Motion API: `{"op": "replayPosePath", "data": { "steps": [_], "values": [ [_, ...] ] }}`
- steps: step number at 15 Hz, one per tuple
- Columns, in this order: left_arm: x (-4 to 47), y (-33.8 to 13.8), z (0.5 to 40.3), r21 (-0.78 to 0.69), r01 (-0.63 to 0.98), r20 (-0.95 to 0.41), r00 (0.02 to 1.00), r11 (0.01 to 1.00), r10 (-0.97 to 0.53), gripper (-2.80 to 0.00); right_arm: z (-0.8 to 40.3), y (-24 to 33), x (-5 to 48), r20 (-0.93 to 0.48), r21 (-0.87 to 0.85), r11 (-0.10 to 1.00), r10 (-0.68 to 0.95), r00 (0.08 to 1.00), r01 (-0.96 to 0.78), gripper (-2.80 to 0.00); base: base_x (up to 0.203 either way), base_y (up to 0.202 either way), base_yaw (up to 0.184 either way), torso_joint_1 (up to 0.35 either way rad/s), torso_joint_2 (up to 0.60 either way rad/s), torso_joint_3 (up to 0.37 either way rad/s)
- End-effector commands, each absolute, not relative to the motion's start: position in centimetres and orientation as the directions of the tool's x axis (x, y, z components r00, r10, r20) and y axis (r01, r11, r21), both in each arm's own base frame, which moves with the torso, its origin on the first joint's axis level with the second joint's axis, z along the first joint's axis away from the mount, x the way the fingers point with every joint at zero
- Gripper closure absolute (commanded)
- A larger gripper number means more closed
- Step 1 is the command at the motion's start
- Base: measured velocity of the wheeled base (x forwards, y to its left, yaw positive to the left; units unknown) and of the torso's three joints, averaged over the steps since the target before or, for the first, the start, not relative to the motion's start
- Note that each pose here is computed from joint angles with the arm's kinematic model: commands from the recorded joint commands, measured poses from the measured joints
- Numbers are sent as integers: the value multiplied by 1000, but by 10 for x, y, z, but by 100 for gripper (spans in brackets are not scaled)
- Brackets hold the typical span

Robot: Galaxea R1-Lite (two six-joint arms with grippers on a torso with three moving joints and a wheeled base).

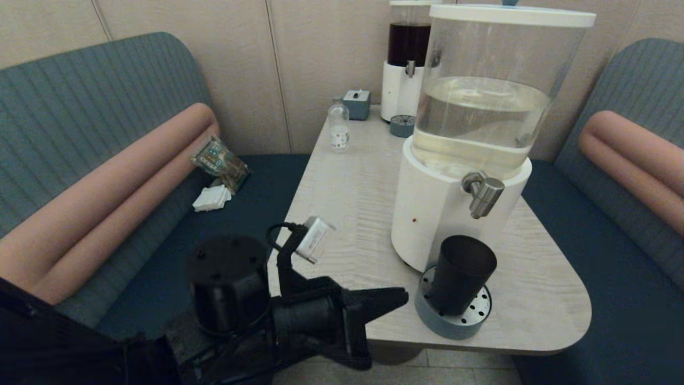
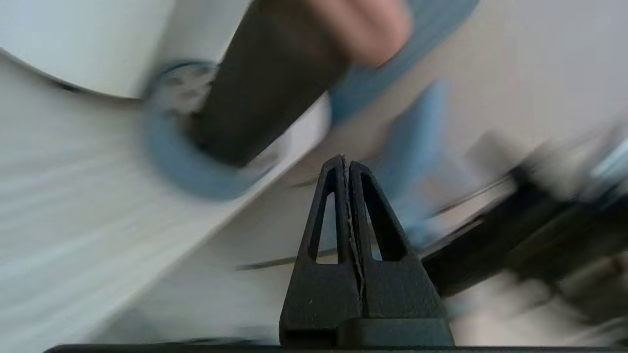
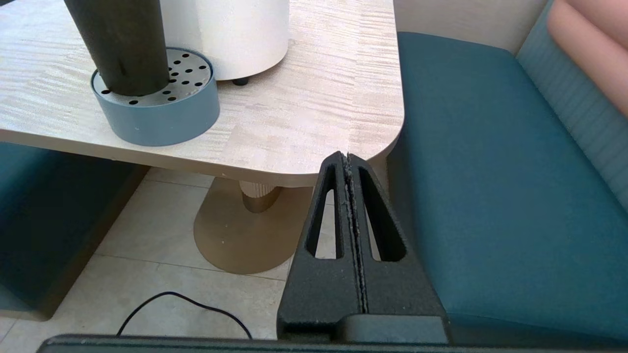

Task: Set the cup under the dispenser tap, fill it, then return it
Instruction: Place the cup next to the water dispenser

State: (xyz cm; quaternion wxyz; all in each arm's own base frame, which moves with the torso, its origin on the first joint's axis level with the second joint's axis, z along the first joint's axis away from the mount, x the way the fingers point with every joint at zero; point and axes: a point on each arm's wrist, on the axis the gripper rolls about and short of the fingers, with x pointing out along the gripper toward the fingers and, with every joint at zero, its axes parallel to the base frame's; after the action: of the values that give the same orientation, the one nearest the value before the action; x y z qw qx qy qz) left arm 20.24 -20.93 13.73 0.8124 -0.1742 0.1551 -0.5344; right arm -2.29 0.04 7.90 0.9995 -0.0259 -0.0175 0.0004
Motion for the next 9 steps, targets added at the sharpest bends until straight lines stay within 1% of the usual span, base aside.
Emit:
{"op": "replayPosePath", "data": {
  "steps": [1, 2, 3, 6, 9],
  "values": [
    [200, -206, 111, -256, 881, -81, 392, 399, -917, 0, 75, 0, -22, 21, -52, 999, 2, 1000, 0, 0, 0, 0, 0, 0, 0, 0],
    [202, -208, 95, -200, 889, -95, 402, 413, -911, 0, 75, 0, -22, 21, -52, 999, 2, 1000, 0, 0, 0, 0, 0, 0, 0, 0],
    [204, -210, 90, -141, 898, -75, 410, 417, -909, 0, 75, 0, -22, 21, -52, 999, 2, 1000, 0, 0, 0, 0, 0, 0, 0, 0],
    [218, -229, 92, -88, 913, -21, 398, 398, -917, 0, 75, 0, -22, 21, -52, 999, 2, 1000, 0, 0, 0, 0, 0, 0, 0, 0],
    [238, -254, 90, -39, 939, 35, 342, 340, -939, 0, 75, 0, -22, 21, -52, 999, 3, 1000, -2, 0, 0, 0, 0, 0, 0, 0]
  ]
}}
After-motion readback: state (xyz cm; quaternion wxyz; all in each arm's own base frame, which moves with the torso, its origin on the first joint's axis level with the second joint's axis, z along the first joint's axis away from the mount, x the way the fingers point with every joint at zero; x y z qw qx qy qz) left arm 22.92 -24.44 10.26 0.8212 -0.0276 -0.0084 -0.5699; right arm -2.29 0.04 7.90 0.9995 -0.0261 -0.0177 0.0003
